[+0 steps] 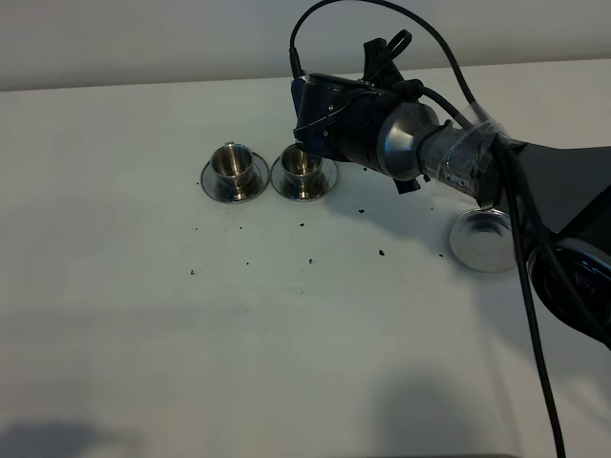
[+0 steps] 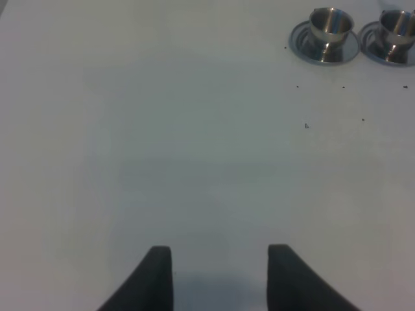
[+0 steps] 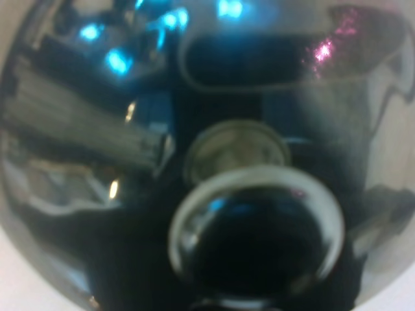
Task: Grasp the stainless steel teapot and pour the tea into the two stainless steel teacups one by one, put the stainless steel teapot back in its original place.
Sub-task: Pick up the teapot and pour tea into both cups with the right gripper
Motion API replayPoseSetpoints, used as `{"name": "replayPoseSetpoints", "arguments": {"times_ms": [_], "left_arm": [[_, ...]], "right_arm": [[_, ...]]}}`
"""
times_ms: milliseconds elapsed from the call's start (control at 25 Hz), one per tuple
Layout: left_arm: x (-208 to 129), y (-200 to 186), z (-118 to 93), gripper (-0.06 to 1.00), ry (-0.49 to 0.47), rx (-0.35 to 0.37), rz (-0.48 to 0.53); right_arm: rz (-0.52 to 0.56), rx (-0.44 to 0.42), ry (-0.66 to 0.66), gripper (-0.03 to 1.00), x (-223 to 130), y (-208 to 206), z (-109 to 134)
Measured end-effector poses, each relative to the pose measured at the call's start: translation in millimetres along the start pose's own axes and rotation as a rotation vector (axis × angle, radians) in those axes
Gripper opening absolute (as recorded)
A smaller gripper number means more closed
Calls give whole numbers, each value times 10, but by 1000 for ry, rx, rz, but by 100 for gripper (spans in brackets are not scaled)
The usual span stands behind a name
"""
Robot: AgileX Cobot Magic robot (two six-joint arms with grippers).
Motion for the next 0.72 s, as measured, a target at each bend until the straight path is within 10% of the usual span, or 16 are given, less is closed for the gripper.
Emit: {"name": "replayPoseSetpoints", "arguments": {"times_ms": [720], "left_arm": [[0,0,0,38,1,0,0]], "right_arm": [[5,-60,-49,18,23,31,-62]]}}
Point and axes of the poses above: a point on each arm's last joint axis where the gripper is mounted, y pointing out along that axis toward the gripper, z along the wrist's bending axis when the last joint is at zero, x = y × z, the point moved 5 cm from there along y, pointing out along that axis toward the gripper, and after that the axes turned 3 degrees about -y, right-handed, at the moved point
